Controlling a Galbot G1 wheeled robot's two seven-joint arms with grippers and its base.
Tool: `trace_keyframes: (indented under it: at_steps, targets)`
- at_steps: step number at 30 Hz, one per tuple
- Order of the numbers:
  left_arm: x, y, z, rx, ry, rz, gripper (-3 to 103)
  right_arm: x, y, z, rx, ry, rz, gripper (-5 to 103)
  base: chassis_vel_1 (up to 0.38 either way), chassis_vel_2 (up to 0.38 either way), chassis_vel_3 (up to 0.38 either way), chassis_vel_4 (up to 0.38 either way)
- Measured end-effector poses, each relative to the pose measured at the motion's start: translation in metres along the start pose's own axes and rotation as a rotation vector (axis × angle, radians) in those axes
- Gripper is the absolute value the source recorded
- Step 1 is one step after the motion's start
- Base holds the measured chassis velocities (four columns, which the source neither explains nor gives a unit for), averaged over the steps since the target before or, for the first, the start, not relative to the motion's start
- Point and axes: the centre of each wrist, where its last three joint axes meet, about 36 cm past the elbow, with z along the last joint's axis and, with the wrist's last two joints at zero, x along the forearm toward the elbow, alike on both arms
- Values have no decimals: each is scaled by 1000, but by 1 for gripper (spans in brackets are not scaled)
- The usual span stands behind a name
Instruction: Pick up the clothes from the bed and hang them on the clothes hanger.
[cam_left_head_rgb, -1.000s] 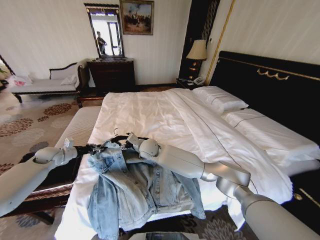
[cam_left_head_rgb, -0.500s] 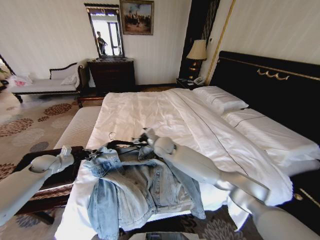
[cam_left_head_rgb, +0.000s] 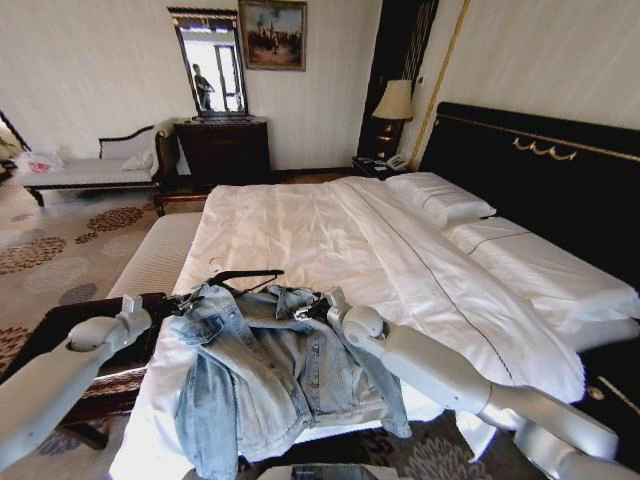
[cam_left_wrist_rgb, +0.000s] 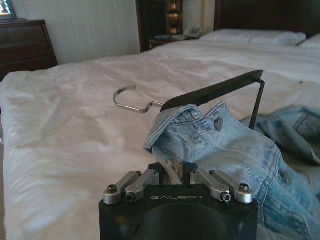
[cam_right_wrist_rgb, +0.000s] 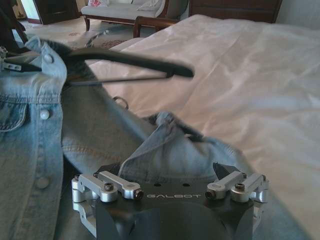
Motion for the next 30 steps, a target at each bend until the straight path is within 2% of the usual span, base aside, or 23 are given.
trace_keyframes:
  at_steps: [3, 6, 8, 11, 17, 21, 24, 30]
  targets:
    - [0, -14, 4, 29, -35, 11, 21, -10, 0, 11, -29, -13, -6, 100, 0, 0, 0, 0]
    - [-1, -21, 5, 36, -45, 17, 21, -17, -1, 12, -37, -26, -4, 103, 0, 0, 0, 0]
    - [-1, -24, 5, 38, -50, 22, 21, -25, 1, 12, -45, -35, -2, 101, 0, 0, 0, 0]
    - [0, -29, 5, 38, -51, 28, 21, -46, 11, 17, -73, -43, 8, 99, 0, 0, 0, 0]
    - [6, -35, 6, 37, -48, 33, 21, -63, 32, 26, -85, -71, 2, 99, 0, 0, 0, 0]
    - [9, -41, 15, 34, -35, 30, 21, -80, 51, 29, -50, -126, 3, 99, 0, 0, 0, 0]
    - [8, -42, 16, 35, -35, 27, 21, -86, 55, 29, -43, -135, 6, 99, 0, 0, 0, 0]
    - [8, -45, 18, 34, -30, 24, 21, -104, 65, 36, 27, -146, 41, 99, 0, 0, 0, 0]
